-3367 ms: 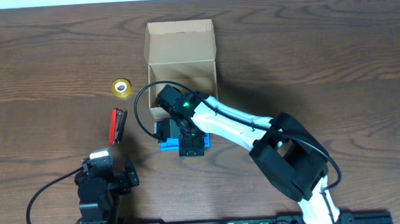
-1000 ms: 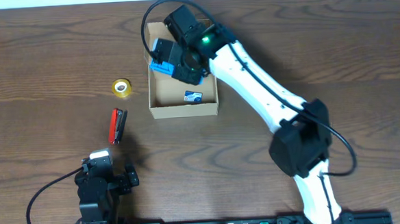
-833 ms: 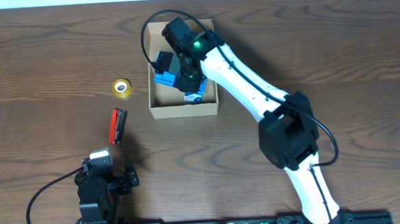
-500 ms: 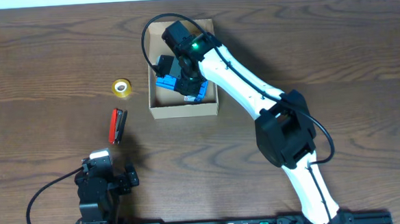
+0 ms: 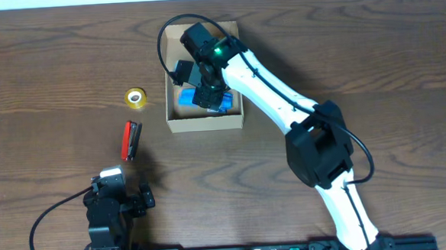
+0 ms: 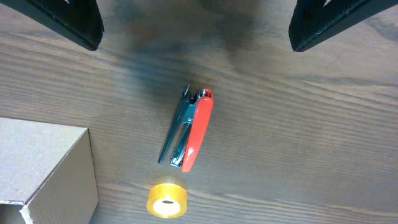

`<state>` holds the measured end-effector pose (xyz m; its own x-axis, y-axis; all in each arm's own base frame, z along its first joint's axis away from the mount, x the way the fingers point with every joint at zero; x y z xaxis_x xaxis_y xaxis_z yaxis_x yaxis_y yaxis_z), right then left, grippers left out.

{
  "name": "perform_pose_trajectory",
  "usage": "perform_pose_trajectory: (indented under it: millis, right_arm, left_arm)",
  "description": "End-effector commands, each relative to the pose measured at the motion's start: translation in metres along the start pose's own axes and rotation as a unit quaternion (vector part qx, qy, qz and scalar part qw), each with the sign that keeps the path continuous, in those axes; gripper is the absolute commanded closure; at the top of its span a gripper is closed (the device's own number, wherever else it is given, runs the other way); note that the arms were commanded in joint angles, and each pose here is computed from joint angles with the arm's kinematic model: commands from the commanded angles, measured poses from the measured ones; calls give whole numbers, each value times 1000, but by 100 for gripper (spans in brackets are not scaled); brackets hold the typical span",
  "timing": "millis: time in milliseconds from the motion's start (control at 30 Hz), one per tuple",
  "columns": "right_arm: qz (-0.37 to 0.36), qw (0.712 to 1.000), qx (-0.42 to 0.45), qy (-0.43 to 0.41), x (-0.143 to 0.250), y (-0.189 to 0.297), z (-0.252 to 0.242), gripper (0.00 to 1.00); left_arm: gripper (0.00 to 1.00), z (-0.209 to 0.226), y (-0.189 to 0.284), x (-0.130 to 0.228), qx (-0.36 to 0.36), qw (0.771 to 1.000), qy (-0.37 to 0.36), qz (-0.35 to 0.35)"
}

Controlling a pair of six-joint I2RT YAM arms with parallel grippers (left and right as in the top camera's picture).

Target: Pack container

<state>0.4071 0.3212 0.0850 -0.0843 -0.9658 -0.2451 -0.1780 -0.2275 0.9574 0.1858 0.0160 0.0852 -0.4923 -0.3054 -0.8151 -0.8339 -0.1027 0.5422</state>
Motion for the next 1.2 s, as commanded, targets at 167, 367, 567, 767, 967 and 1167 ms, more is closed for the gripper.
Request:
perform_pose_trajectory:
  millis: [167, 367, 567, 767, 967, 1167]
  right_arm:
    - [-82, 993, 77, -18, -20, 126, -8, 1]
    - [-85, 992, 86, -47, 6, 180, -1, 1]
    - [-87, 990, 85, -77, 43, 208, 10, 1]
    - [-105, 978, 114, -138, 93, 216, 39, 1]
    - [-151, 954, 150, -210, 139, 214, 94, 1]
    - [-214, 914, 186, -290, 182, 205, 150, 1]
  left_arm:
    - [5, 2, -2, 3, -3, 1000, 0, 2]
    - [5, 2, -2, 3, -3, 1000, 0, 2]
    - [5, 2, -2, 3, -3, 1000, 0, 2]
    - [5, 2, -2, 3, -3, 1000, 0, 2]
    - [5, 2, -2, 3, -3, 1000, 0, 2]
    - [4, 2, -2, 3, -3, 1000, 0, 2]
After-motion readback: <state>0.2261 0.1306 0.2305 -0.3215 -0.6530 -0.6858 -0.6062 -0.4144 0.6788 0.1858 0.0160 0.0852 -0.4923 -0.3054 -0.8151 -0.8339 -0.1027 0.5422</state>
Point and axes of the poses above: each gripper's point midway between its finger pads, its own y axis back along the fingers, its own z axis along the line the jaws close on, x = y × z, the point moved 1 cm from there along y, back along the fingers, and after that the axes turned 13 degrees about y, right-handed, at the moved point
